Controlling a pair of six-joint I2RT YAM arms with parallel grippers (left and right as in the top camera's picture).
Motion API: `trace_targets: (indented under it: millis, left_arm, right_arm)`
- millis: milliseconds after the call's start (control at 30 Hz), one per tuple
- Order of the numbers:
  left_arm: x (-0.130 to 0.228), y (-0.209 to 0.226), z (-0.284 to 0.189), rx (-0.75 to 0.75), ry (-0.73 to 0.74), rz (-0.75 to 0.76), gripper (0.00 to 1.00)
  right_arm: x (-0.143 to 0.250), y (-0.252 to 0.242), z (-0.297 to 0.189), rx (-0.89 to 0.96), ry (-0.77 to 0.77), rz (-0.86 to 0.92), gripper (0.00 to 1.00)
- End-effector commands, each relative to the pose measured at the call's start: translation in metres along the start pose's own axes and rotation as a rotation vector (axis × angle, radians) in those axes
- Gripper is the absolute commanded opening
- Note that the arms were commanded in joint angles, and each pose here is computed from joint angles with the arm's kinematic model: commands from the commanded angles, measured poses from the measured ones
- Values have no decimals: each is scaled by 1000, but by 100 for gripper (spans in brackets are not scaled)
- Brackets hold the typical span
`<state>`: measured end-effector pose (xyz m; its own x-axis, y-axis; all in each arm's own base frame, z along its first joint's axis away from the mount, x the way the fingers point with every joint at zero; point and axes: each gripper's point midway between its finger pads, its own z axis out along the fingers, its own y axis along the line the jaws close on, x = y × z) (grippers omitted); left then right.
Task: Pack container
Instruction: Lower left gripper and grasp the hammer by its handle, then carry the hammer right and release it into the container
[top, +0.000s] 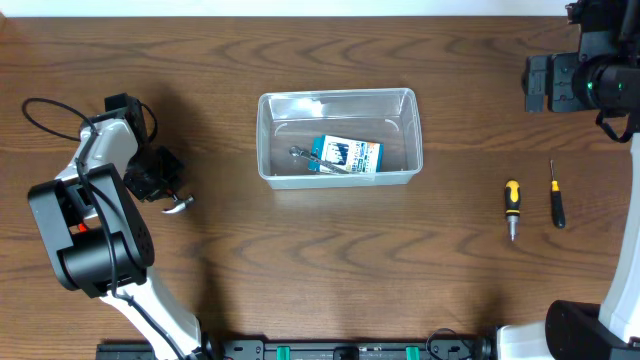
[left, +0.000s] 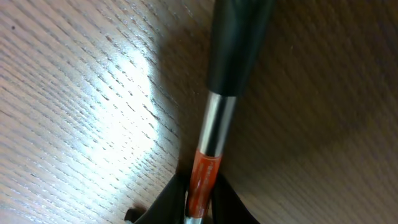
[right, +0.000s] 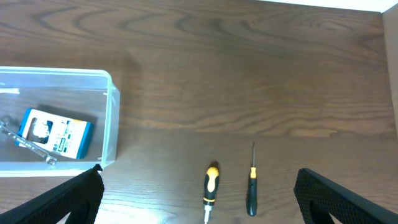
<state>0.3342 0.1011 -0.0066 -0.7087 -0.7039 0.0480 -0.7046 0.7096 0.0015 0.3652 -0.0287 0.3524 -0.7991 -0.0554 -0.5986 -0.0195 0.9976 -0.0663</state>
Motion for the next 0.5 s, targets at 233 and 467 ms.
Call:
trace_targets:
  millis: [233,467]
  left_arm:
    - [21,12,28,-53,87,7,6]
    - [6,-11,-30,56,2,161,6]
  right_arm:
    - [1,0,1,-5,5,-11,99]
    - [1,0,1,-5,5,-11,99]
